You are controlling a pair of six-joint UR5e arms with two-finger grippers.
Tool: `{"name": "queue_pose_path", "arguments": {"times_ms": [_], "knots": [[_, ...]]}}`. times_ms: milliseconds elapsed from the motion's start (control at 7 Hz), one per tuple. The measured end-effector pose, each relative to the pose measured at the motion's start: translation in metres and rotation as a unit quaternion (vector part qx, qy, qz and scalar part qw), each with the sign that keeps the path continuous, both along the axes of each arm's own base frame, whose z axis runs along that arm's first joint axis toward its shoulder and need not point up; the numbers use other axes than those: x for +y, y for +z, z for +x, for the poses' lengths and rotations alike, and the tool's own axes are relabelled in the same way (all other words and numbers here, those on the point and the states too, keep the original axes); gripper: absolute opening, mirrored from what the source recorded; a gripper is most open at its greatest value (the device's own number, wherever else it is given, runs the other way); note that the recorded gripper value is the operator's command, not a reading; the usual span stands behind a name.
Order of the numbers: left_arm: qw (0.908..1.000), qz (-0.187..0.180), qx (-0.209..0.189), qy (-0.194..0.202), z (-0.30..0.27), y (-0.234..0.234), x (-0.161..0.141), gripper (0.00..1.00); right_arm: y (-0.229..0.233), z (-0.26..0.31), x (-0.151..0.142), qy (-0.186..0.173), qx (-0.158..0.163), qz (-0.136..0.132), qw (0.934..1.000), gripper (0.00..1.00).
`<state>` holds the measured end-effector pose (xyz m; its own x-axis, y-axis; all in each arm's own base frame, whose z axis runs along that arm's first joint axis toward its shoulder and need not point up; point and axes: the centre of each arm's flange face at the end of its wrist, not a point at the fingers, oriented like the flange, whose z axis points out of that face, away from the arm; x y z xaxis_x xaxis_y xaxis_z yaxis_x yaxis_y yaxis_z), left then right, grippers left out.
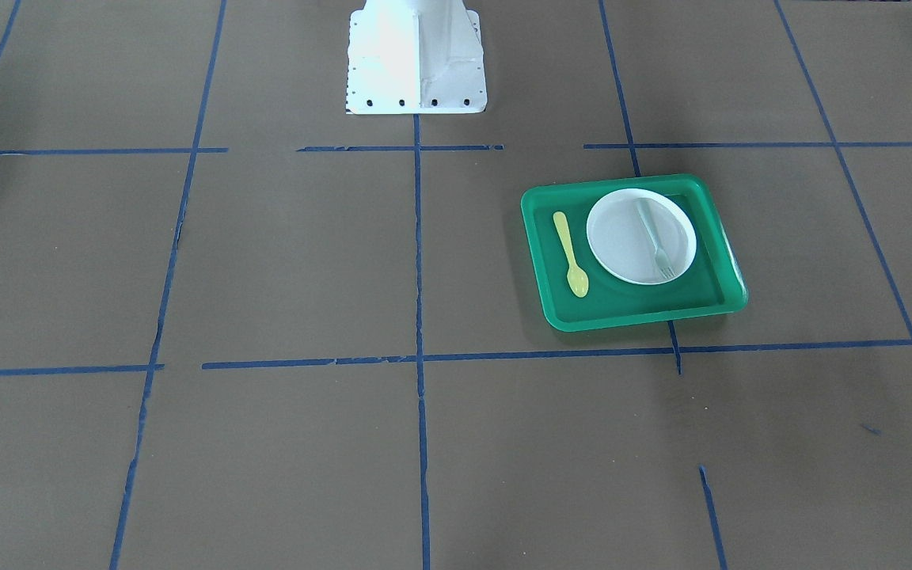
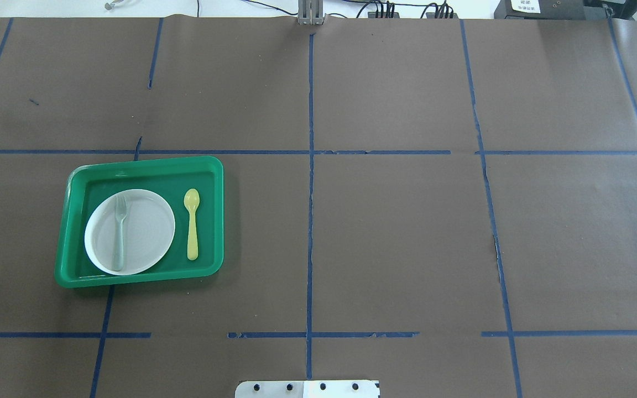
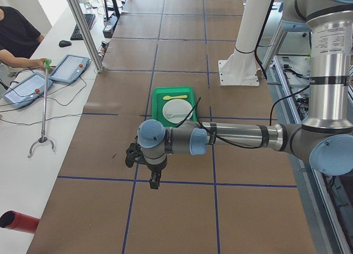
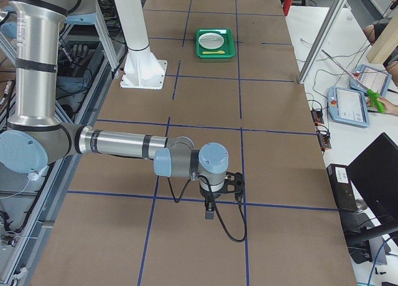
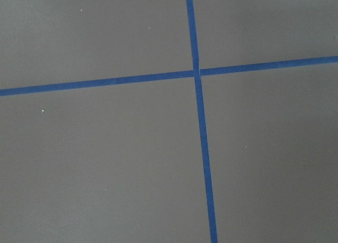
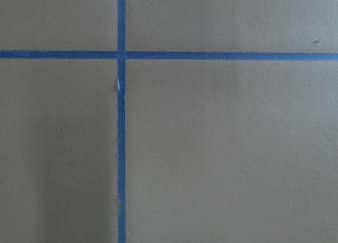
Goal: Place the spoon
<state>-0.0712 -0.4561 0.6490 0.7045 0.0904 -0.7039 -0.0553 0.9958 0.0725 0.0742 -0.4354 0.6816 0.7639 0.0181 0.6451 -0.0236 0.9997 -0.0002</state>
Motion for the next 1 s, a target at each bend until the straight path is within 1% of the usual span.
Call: {"name": "queue_pose_path", "arguments": {"times_ms": [286, 1000], "knots": [[0.9999, -0.014, 0.001, -0.002, -0.0003, 0.0116, 0.0071, 1.00, 0.0000, 0.0000, 0.0000, 0.000, 0.000, 0.000, 1.0000, 1.00], [0.9998, -0.017, 0.001, -0.003, -0.0007, 0.0140, 0.0081, 1.00, 0.0000, 0.0000, 0.0000, 0.000, 0.000, 0.000, 1.0000, 1.00]]}}
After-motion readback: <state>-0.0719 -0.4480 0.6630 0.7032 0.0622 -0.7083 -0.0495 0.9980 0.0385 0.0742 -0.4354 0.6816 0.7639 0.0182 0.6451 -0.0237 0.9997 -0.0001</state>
